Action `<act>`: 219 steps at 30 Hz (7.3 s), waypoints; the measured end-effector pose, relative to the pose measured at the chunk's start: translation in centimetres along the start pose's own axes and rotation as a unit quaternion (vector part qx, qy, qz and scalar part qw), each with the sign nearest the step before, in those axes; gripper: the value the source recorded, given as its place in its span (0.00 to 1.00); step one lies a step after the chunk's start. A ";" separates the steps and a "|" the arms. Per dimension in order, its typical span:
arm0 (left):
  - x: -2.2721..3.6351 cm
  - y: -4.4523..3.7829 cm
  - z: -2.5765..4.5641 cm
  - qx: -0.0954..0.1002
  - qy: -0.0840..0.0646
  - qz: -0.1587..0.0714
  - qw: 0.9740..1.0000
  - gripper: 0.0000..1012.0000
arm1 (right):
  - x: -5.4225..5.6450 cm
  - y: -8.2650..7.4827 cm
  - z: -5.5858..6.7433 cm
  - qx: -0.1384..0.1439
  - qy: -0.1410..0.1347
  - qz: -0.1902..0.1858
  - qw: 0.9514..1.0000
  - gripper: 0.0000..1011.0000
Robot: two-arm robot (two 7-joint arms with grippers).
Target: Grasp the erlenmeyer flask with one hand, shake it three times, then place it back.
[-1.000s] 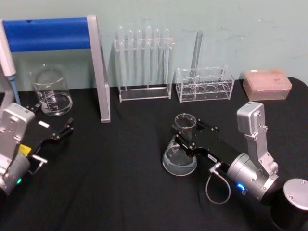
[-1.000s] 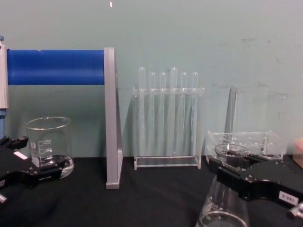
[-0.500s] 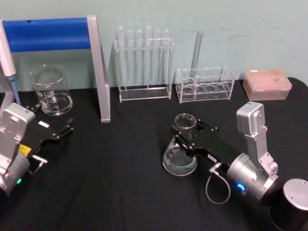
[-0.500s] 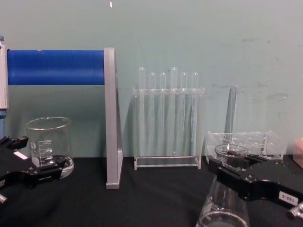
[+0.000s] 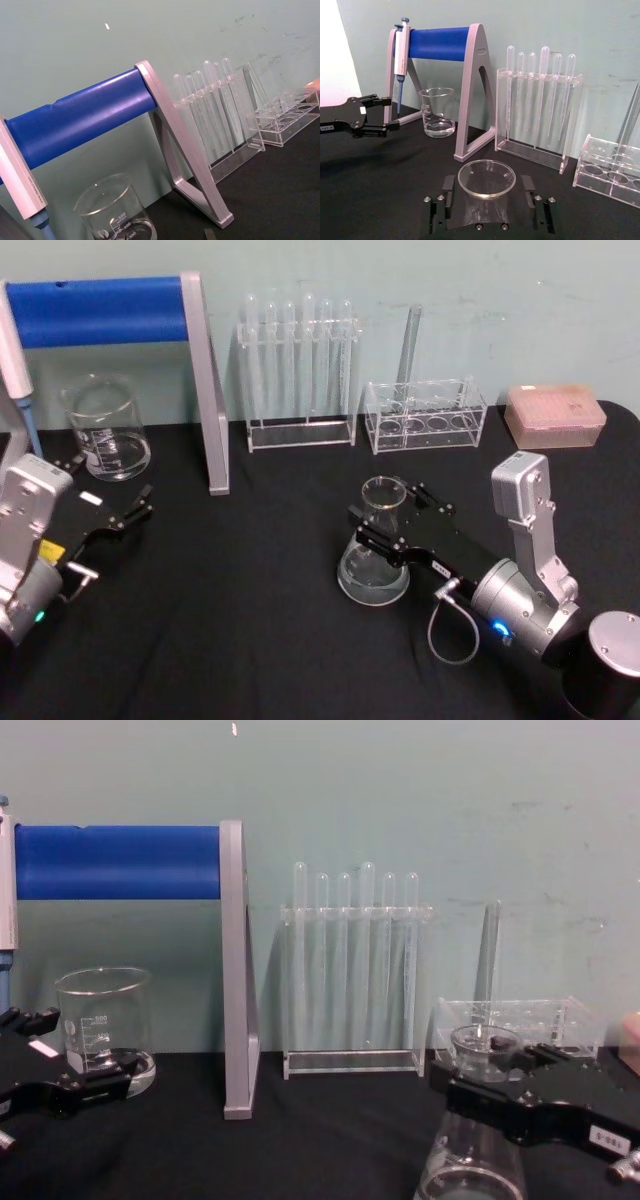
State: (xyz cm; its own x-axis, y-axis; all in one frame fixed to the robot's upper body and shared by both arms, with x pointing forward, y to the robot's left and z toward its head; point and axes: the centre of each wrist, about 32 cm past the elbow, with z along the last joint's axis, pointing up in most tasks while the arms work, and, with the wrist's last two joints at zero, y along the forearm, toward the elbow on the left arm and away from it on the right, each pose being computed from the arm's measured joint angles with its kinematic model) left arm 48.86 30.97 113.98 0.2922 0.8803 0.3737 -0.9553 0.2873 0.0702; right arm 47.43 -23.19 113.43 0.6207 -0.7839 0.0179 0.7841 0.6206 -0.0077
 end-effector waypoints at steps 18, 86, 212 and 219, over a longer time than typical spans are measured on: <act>0.00 0.00 0.00 0.000 0.000 0.000 1.000 0.99 | 0.1 -0.2 0.0 -0.003 0.003 0.002 1.000 0.99; 0.00 0.00 0.00 0.000 0.000 0.000 1.000 0.99 | 4.9 -2.7 -1.2 -0.032 -0.098 -0.187 0.977 0.99; 0.00 0.00 0.00 0.000 0.000 0.000 1.000 0.99 | 4.9 -2.7 -1.2 -0.032 -0.096 -0.186 0.977 0.99; 0.00 0.00 0.00 0.000 0.000 0.000 1.000 0.99 | 4.9 -2.7 -1.2 -0.032 -0.096 -0.186 0.977 0.99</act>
State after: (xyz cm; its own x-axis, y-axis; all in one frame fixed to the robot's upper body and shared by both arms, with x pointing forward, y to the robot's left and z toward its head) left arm 48.86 30.97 113.98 0.2923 0.8803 0.3737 -0.9553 0.2873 0.0703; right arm 48.33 -28.70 112.33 0.2847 -0.9335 0.2182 0.9579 0.2857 -0.0276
